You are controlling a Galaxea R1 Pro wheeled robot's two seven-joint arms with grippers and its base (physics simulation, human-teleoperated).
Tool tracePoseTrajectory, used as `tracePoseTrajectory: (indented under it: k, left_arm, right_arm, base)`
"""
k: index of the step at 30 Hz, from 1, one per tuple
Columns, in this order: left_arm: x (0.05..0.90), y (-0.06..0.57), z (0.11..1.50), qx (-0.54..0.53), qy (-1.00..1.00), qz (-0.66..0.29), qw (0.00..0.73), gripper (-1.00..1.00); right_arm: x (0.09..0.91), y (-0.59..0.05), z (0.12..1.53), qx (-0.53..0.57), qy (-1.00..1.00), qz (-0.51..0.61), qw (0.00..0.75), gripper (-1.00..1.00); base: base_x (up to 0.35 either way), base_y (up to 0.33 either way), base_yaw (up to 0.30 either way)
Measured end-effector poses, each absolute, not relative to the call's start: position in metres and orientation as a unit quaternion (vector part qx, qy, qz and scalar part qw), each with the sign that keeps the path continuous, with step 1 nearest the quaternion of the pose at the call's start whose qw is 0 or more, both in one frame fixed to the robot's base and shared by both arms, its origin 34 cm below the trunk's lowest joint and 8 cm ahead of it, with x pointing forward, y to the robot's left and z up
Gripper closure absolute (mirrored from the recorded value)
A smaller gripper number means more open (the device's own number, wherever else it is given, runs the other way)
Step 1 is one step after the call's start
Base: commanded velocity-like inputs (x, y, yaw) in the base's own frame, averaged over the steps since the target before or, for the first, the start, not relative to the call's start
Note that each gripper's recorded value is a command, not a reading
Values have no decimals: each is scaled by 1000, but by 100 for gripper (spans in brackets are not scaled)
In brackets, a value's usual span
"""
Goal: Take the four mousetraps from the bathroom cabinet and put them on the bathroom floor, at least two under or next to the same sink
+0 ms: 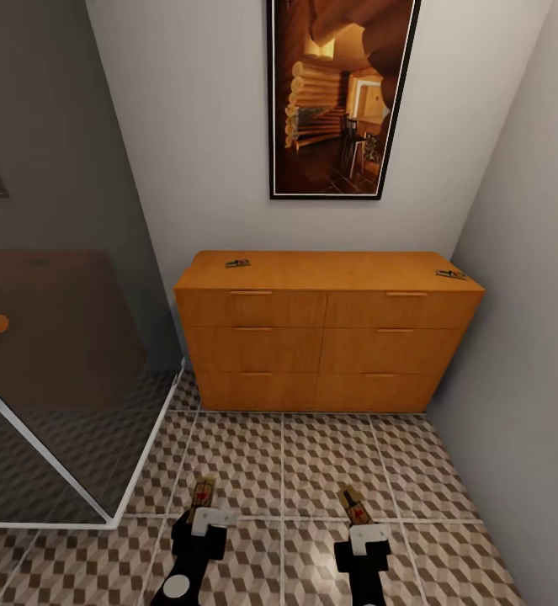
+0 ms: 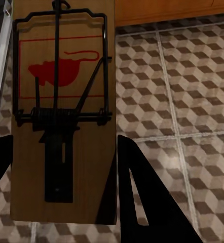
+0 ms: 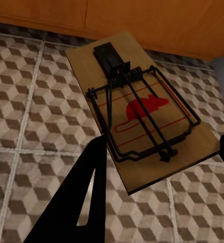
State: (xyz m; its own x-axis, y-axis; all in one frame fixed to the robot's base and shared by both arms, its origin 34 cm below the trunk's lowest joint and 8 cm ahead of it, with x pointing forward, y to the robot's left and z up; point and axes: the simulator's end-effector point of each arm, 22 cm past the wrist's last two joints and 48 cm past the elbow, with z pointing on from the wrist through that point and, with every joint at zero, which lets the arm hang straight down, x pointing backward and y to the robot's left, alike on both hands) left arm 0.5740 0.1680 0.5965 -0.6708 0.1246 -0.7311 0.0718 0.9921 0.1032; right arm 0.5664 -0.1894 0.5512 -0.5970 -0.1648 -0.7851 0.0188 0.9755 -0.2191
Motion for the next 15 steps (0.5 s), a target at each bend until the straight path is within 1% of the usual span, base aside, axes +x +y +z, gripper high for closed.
tracePoseTrajectory:
  k: [4,7,10,13,15]
  left_arm:
    - [568,176,589,55,917,42,393,100]
    - [549,193,566,61,927,59,364,100]
    - [511,219,531,71,941,83,322,100]
    - [490,236,515,68,939,94,325,100]
    - [477,247,509,61,932,98,344,100]
  right_arm:
    - [568,-186,553,-40,887,-101,449,100]
    - [567,-187,552,-39,887,-101,449,100]
    - [567,-190,552,-39,887,-102,448,100]
    - [567,-193,552,-39,887,-104,449,100]
    - [567,-194,551,-39,887,-105,448,100]
  base:
    - [0,0,0]
    - [0,0,0]
    - [0,0,0]
    - [0,0,30]
    - [0,0,179]
